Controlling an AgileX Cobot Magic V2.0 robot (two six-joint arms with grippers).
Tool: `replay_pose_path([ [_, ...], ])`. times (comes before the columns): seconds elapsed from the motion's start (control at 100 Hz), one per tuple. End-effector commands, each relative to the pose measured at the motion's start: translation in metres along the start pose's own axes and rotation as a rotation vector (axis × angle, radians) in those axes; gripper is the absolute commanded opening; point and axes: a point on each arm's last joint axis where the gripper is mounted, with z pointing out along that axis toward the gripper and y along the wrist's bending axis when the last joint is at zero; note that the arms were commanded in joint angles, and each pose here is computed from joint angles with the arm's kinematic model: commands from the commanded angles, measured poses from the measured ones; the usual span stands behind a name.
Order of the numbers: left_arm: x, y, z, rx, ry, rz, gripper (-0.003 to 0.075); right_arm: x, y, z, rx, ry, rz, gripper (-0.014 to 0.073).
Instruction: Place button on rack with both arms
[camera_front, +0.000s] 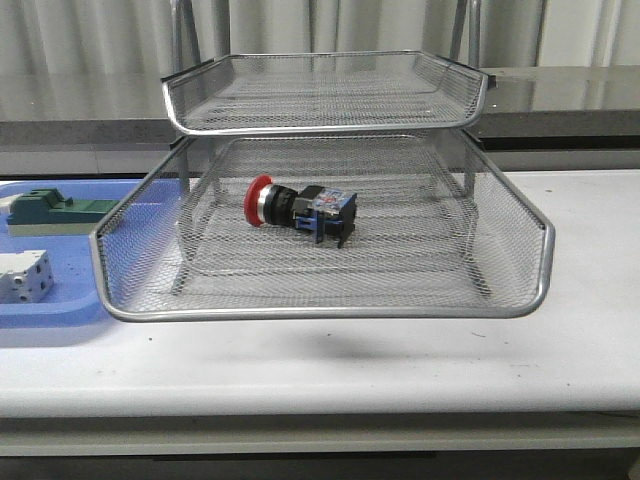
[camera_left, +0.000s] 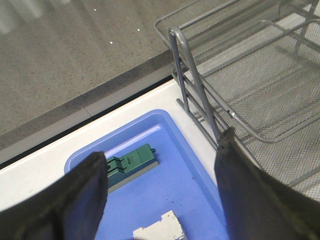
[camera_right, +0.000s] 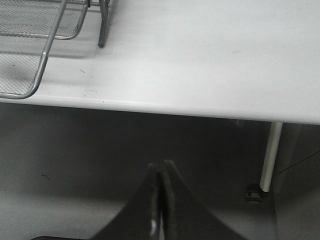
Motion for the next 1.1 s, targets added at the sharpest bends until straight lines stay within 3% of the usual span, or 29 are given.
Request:
replay_pose_path([
  [0.0,-0.001,0.0,-0.023,-0.063,-0.177,-0.065,0.0438,-0.012,-0.001,-0.006,0.011,-0.078,-0.004,-0.0068],
  [0.36,0.079,-0.024,-0.068,-0.111,-0.32,-0.138,0.0438,-0.012,-0.001,-0.006,0.011,-0.078,-0.004,-0.0068],
  [0.66,0.132,-0.038,-0.078,-0.149,-0.434,-0.162,0.0438,-0.012,-0.001,-0.006,0.011,-0.078,-0.004,-0.0068],
  [1.09,0.143,-0.04,-0.077,-0.165,-0.483,-0.191,0.0438,-0.012,-0.001,-0.006,0.011,-0.078,-0.004,-0.0068],
])
